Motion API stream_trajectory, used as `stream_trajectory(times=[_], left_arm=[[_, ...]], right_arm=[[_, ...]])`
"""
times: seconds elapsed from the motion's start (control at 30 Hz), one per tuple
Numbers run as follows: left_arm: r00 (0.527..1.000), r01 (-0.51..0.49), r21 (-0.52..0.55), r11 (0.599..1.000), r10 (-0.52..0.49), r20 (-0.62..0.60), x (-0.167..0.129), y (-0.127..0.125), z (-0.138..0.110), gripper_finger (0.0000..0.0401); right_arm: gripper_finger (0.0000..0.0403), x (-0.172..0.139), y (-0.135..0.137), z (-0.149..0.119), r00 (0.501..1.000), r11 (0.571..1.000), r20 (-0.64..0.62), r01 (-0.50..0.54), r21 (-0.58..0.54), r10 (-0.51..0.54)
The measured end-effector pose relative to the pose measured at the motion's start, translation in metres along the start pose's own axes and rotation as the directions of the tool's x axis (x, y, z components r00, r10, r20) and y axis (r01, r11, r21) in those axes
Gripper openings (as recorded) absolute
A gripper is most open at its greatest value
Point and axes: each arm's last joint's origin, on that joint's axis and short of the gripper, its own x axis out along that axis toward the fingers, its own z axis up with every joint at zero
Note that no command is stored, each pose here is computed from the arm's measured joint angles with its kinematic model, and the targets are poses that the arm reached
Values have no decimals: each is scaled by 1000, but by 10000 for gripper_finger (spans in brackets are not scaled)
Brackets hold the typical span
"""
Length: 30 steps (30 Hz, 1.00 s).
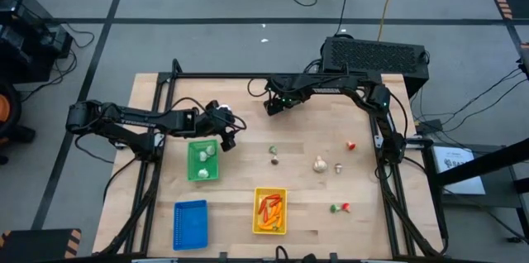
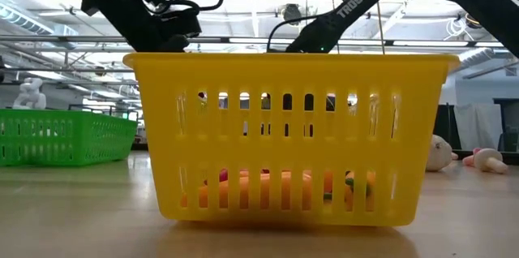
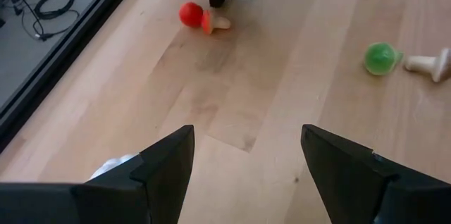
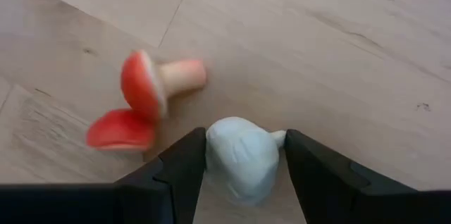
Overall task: Sort produce into baskets
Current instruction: Put the garlic into the green basket
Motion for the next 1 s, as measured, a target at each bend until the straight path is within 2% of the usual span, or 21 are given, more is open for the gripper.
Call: stream_trajectory(times=[0.2, 0.4, 0.5, 0.7, 0.77, 0.87, 1.0], left_arm=[[1000, -1, 0, 1000, 1, 1, 0, 0, 0, 269], [1000, -8, -4, 1000, 9, 17, 0, 0, 2, 269], [1000, -9, -3, 1000, 9, 18, 0, 0, 2, 269], [1000, -10, 14, 1000, 10, 23, 0, 0, 2, 269], [999, -9, 24, 1000, 8, 45, 0, 0, 4, 269], [996, 15, 82, 997, -22, 87, -1, -2, 9, 269], [979, 63, 176, 982, -96, 182, -5, -13, 17, 269]], right_arm=[[181, 0, 0, 0, 1000, 1000, 5, -1, -28, 1], [140, -1, 0, 1, 1000, 997, 5, -4, -71, 4], [123, -3, 1, 0, 999, 993, -18, -42, -107, 40], [118, -36, 3, -1, 993, 972, -36, -121, -199, 117], [118, -55, 6, -1, 978, 947, -54, -210, -243, 203], [118, -83, 13, -6, 932, 877, -99, -362, -316, 349], [118, -119, 22, -20, 831, 717, -189, -549, -430, 523]])
